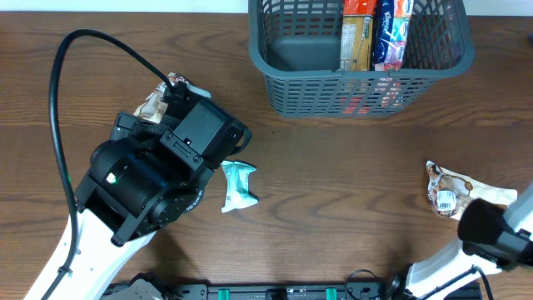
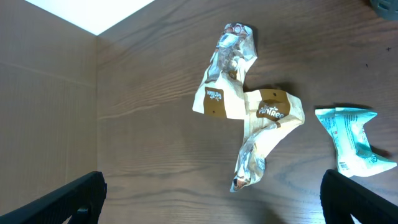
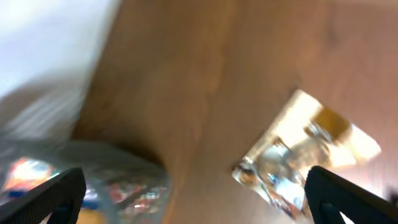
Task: Pack container
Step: 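Withdraw the right gripper from the basket toward the right wrapper, then lower the right gripper onto the beige dried-food package and close, then lift the package and carry it into the grey basket, then open the right gripper and withdraw it to the right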
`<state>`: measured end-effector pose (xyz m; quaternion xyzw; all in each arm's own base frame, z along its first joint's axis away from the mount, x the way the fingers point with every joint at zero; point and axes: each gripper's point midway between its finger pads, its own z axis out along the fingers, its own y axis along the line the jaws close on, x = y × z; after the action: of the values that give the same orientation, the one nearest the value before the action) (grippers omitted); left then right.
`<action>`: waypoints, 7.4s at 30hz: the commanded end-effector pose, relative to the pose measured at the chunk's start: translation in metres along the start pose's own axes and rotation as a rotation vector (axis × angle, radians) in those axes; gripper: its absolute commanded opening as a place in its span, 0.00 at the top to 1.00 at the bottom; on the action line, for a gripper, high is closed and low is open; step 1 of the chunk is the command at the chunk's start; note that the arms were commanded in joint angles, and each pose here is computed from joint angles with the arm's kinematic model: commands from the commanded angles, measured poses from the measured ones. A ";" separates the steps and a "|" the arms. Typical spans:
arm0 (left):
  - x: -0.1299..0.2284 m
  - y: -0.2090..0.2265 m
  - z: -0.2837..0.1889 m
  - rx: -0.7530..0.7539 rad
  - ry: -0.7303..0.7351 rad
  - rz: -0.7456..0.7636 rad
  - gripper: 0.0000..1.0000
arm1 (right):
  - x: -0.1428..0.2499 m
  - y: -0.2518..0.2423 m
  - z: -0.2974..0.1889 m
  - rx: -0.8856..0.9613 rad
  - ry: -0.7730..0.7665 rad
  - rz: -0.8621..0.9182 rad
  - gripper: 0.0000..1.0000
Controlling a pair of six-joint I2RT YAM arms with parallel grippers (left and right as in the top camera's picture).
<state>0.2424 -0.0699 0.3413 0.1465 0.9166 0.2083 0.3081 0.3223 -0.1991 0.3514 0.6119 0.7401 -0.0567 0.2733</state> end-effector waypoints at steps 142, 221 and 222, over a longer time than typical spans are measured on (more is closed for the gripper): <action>0.003 -0.001 0.000 0.012 0.016 -0.010 0.01 | 0.055 0.094 -0.173 -1.366 -0.226 -0.424 0.99; -0.007 -0.005 0.000 0.030 -0.022 -0.043 0.01 | 0.115 0.223 -0.028 -0.669 -0.228 -1.062 0.01; -0.008 -0.007 0.000 0.040 -0.025 -0.047 0.01 | 0.102 0.225 -0.051 -0.700 -0.279 -1.041 0.01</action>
<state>0.2463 -0.0777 0.3417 0.1430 0.9181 0.1890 0.3177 0.5128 -0.0333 0.3318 0.0328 0.9103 -0.0135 0.4124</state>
